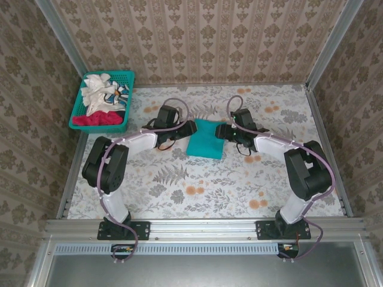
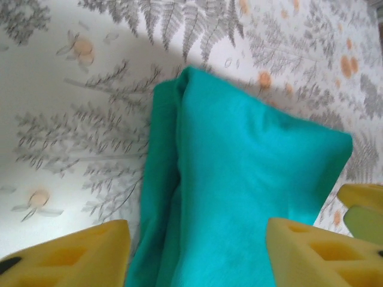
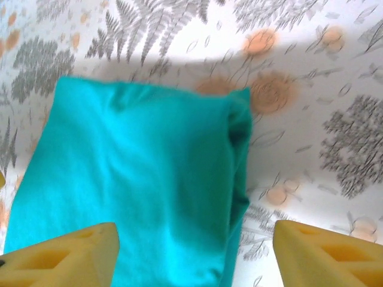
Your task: Fold and stack the t-shirts
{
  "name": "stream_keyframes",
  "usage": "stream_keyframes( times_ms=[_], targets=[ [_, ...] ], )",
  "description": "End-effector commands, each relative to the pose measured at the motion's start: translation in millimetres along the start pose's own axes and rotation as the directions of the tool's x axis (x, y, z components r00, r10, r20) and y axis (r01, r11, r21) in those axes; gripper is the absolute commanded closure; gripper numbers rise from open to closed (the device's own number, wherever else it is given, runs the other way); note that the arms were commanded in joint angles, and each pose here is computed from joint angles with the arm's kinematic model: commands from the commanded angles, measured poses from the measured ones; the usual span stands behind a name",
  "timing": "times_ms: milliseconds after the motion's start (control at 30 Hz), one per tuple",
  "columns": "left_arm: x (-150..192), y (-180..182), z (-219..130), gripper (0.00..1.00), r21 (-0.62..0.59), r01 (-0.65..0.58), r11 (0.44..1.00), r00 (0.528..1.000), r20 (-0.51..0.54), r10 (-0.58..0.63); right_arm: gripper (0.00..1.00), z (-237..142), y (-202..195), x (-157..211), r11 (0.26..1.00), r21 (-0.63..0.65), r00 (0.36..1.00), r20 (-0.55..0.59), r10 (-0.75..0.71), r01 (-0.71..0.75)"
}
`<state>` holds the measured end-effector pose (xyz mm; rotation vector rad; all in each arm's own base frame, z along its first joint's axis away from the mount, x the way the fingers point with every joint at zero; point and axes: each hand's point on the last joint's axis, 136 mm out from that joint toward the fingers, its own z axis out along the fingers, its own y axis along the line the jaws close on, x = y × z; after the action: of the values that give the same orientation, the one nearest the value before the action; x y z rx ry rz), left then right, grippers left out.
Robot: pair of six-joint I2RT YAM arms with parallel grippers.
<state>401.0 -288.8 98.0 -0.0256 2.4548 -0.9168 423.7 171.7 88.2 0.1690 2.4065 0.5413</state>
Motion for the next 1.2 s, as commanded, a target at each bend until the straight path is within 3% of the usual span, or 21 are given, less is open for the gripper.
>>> stream_keyframes(
  times_ms=[0,233,367,533,767,867,900,967,1167],
  targets=[
    [0,-3,20,0.48,0.016,-0.027,1.0,0.998,-0.056,0.028,0.41,14,1,-18,0.999,0.011,0.998,0.019,0.052,-0.052],
    [14,13,50,0.71,-0.024,0.002,1.0,0.991,-0.137,-0.005,0.69,54,-20,-14,0.994,0.078,0.996,-0.043,0.08,-0.077],
    [33,48,61,0.74,-0.149,-0.009,0.989,0.981,-0.194,-0.02,0.68,78,-30,1,0.995,0.096,0.989,-0.141,0.054,-0.041],
    [49,65,62,0.75,-0.193,0.004,0.981,0.976,-0.214,-0.046,0.63,75,-31,-1,0.995,0.1,0.99,-0.134,0.037,-0.024],
    [35,38,45,0.54,-0.134,-0.023,0.991,0.989,-0.149,0.003,0.28,19,-12,-40,0.996,0.066,0.997,0.042,-0.057,0.054],
    [21,23,28,0.38,-0.128,-0.067,0.99,0.994,-0.095,0.055,0.16,-3,-11,-44,0.995,0.058,0.99,0.112,-0.086,0.08],
    [17,19,23,0.34,-0.127,-0.082,0.989,0.994,-0.076,0.072,0.07,-9,-12,-45,0.995,0.064,0.987,0.131,-0.088,0.08],
    [12,10,15,0.29,-0.118,-0.1,0.988,0.994,-0.047,0.095,0.0,-21,-17,-42,0.994,0.076,0.983,0.157,-0.09,0.079],
    [28,8,3,0.11,-0.13,-0.095,0.987,0.994,-0.067,0.087,0.0,-50,-30,-25,0.992,0.106,0.981,0.172,-0.093,0.075]
  ],
)
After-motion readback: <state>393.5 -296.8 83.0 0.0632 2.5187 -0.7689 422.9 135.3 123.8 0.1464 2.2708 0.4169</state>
